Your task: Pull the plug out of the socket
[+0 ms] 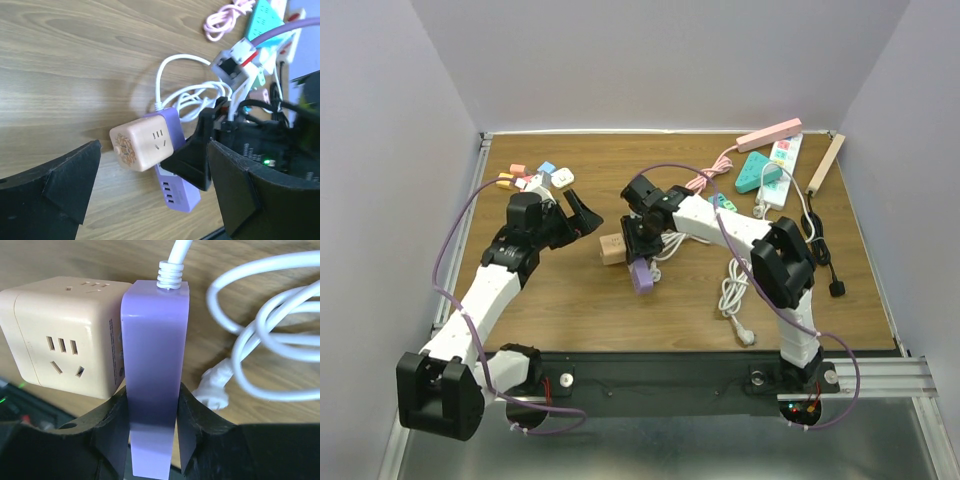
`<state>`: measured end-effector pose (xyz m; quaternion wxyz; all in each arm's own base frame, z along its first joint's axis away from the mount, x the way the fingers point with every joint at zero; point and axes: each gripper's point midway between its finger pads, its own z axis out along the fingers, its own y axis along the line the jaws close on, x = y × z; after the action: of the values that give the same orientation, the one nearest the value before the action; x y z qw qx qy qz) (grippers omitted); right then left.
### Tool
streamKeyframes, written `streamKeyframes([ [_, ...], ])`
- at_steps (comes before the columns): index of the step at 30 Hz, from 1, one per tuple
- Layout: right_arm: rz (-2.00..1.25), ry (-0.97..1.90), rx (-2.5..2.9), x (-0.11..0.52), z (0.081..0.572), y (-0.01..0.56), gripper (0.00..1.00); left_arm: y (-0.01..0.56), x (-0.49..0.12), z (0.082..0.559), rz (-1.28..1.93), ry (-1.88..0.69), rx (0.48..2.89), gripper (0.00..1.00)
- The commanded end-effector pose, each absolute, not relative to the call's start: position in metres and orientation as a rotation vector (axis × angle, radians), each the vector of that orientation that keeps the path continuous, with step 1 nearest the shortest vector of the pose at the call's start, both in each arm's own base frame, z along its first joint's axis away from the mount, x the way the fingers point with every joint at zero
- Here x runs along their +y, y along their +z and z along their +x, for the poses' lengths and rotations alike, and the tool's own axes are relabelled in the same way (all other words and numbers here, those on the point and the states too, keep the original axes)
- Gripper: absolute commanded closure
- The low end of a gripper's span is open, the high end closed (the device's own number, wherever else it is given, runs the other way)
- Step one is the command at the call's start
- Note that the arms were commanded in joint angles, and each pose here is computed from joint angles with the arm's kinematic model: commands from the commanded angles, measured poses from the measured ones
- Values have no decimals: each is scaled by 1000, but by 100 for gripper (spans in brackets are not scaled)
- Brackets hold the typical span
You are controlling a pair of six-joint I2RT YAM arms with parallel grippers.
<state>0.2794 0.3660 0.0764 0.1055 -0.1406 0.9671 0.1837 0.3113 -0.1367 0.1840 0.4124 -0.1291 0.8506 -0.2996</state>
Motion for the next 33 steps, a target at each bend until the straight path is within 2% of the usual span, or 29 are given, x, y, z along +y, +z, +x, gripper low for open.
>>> streamKeyframes([
  [1, -451, 850, 2657, 389, 275, 163, 100, 199, -150, 307, -258, -917, 2083, 1],
  [10, -455, 1079, 2587, 406, 269, 196, 100, 218, -171, 304, -196, -1107, 1991, 1],
  [17, -428, 1106, 2554, 404, 271, 206, 100, 222, -180, 303, -216, -1205, 1966, 1],
  [33, -339, 1169, 2445, 392, 286, 241, 100, 193, -154, 307, -403, -1032, 2045, 1],
])
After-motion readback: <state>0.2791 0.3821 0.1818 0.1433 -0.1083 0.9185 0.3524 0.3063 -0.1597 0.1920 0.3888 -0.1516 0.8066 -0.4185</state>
